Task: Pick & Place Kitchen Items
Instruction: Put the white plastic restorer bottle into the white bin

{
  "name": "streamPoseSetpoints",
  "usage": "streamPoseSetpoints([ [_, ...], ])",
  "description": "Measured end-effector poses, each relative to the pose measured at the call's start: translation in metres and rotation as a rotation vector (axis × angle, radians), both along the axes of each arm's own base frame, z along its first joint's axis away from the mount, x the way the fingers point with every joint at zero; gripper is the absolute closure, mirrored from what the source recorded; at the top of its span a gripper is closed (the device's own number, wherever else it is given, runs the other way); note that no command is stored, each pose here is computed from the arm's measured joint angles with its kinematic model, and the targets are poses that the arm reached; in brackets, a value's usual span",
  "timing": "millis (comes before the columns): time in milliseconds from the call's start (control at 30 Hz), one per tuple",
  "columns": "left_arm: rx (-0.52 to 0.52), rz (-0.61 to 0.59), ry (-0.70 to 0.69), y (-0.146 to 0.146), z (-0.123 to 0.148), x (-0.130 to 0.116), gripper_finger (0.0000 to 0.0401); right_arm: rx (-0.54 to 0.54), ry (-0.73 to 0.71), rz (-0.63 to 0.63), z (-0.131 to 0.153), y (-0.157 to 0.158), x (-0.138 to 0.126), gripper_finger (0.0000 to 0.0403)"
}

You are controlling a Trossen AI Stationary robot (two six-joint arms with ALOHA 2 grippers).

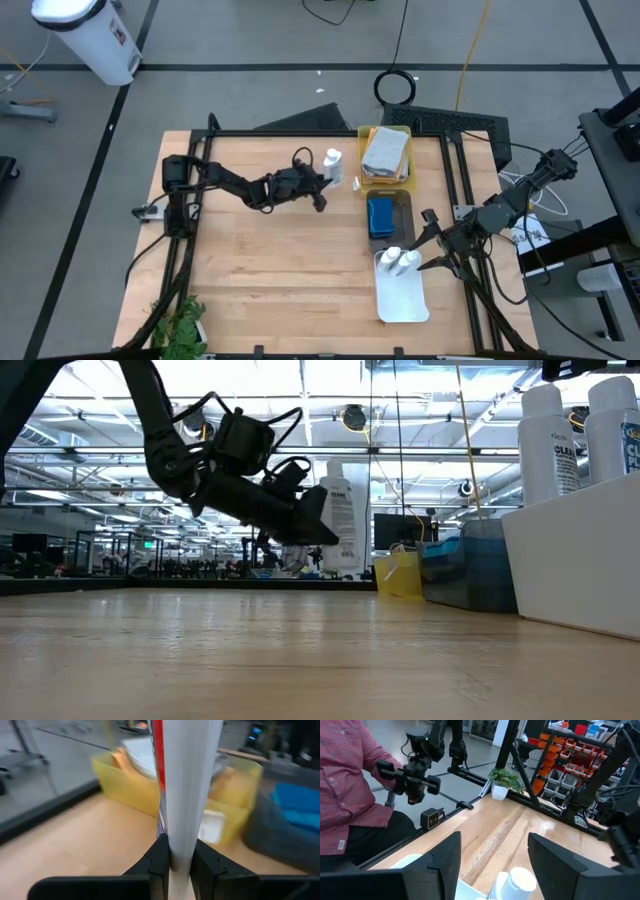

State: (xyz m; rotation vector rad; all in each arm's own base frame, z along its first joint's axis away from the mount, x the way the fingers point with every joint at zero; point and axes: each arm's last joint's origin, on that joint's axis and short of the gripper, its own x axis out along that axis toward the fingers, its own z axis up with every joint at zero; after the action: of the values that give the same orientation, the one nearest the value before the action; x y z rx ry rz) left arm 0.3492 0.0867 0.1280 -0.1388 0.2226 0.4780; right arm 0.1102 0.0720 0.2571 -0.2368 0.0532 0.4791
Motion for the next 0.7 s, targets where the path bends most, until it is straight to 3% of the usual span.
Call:
streamPoseSetpoints([
  [300, 0.011, -0.215, 0.029, -0.029, -0.004, 0.003, 0.035, -0.035, -0.018, -0.102, 0.0, -0.003, 0.001, 0.0206],
  [700, 0.021, -0.33, 0.011, -0.053, 0.0, 0.01, 0.035, -0.019, -0.038, -0.099, 0.003, -0.003, 0.002, 0.0206],
])
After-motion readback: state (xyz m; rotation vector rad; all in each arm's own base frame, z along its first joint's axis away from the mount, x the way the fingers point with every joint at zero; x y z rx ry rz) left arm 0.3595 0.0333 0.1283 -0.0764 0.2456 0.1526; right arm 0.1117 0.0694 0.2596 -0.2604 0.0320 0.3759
